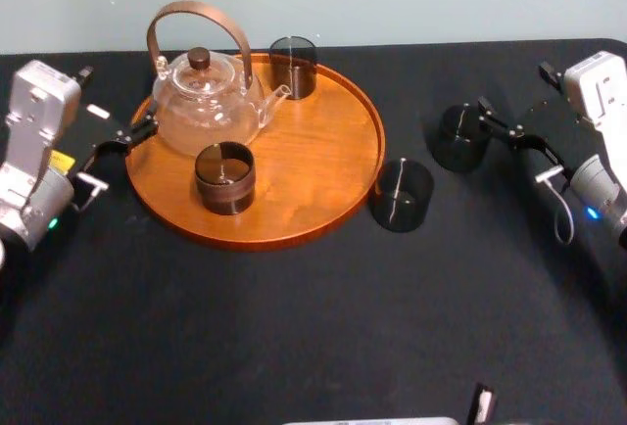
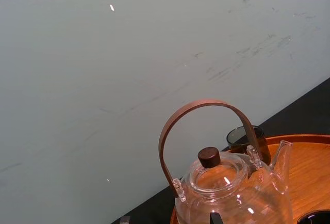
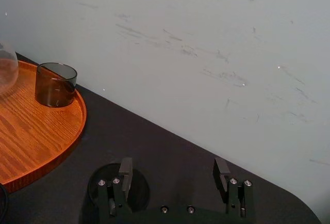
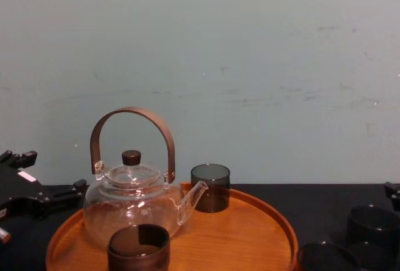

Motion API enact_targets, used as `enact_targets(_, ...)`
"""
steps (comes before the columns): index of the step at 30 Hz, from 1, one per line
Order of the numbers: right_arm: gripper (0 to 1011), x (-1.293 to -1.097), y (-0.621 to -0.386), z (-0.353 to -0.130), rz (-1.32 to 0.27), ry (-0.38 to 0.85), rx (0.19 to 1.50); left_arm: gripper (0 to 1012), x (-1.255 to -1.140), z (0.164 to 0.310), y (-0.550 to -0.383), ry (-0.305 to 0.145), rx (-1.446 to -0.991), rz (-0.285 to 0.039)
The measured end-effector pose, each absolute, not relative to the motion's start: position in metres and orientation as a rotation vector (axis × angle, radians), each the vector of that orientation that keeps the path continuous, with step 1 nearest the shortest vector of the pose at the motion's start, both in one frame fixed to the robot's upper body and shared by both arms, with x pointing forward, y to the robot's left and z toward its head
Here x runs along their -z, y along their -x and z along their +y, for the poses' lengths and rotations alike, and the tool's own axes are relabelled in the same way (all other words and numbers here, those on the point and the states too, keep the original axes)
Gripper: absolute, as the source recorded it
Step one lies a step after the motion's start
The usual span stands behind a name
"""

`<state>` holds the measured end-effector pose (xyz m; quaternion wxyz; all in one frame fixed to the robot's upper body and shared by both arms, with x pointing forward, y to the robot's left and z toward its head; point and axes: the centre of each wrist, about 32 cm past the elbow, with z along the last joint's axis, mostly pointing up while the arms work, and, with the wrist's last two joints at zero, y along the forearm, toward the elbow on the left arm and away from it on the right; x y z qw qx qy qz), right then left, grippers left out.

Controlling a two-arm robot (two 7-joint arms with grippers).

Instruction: Pick up the glass from the table and place it on the tray.

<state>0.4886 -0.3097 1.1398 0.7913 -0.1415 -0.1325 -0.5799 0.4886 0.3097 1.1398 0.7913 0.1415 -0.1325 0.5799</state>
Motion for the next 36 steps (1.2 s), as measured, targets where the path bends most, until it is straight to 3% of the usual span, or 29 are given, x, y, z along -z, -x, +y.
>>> enact_targets(36, 1002, -1.1398, -0.4886, -0.3097, -0.285, 0.304, 1.248, 1001, -1.1398, 0.3097, -0.4886, -0.304, -1.248, -0.285)
